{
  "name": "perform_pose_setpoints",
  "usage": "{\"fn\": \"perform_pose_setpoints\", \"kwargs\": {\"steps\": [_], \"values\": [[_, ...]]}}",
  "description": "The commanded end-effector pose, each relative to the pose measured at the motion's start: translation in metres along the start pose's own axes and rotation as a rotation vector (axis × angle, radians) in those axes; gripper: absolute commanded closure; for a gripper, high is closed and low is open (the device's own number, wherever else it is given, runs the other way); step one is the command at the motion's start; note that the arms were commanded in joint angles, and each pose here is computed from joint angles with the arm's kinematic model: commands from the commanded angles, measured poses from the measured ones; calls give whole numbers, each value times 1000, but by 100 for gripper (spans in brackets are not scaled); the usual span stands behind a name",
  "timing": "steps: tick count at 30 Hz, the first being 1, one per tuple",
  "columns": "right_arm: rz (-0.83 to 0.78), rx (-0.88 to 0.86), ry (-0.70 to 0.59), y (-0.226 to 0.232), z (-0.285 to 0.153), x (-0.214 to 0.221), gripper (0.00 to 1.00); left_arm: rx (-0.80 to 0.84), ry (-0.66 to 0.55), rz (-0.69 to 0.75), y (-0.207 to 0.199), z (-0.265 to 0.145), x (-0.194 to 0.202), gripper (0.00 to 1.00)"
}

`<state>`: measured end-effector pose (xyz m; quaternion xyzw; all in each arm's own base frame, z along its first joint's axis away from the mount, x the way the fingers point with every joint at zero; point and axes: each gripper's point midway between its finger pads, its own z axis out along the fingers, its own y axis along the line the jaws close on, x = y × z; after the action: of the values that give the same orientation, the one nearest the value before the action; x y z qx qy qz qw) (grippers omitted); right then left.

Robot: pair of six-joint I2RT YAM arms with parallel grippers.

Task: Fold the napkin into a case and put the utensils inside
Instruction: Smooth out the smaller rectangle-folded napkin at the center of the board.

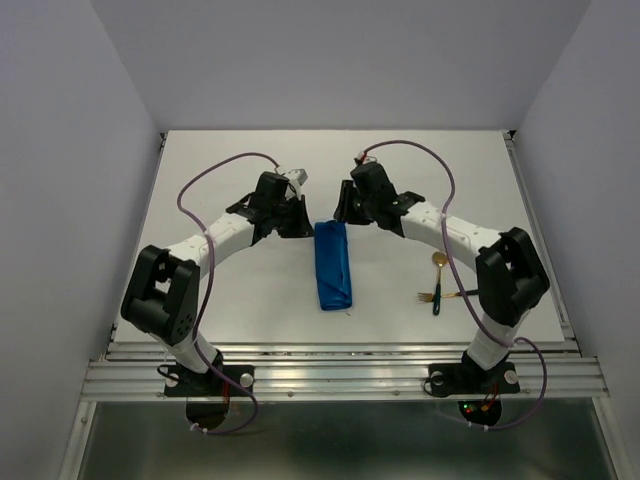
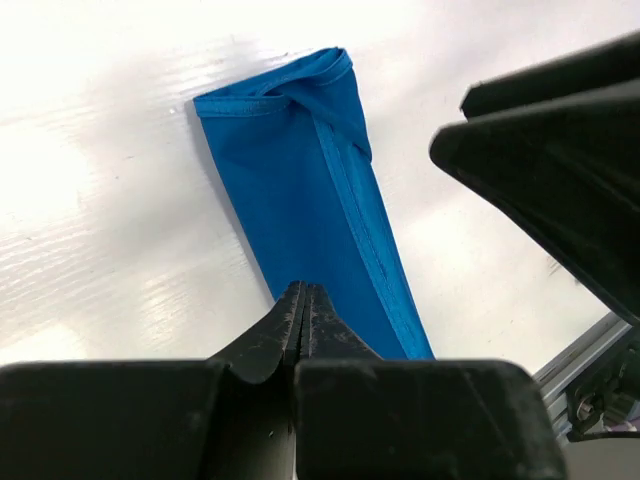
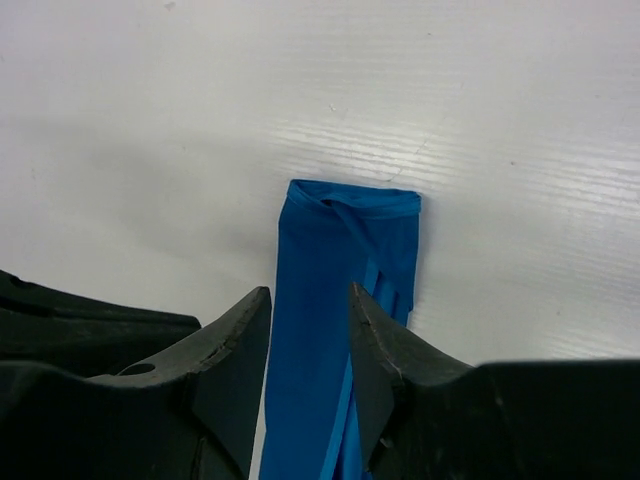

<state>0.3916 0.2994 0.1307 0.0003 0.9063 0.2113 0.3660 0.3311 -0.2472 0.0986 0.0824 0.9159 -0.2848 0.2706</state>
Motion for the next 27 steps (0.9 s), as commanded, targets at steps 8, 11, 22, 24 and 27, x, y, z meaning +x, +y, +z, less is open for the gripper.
{"fn": "perform_pose_setpoints", "kwargs": {"steps": [8,11,22,24,27], "values": [[85,93,9,-81,-47,20,58,-164,-109,7,-35,-22,-17,95],[128,104,6,-102,-59,22,58,-237,-113,-23,-49,-16,-8,89],[146,71,37,-115,-75,39,57,-531,-65,12,-78,8,31,78],[148,61,51,-114,-77,43,58,-505,-49,30,-89,1,48,96],[122,-72,79,-89,-83,50,65,-400,-51,-24,-92,-17,63,100]]}}
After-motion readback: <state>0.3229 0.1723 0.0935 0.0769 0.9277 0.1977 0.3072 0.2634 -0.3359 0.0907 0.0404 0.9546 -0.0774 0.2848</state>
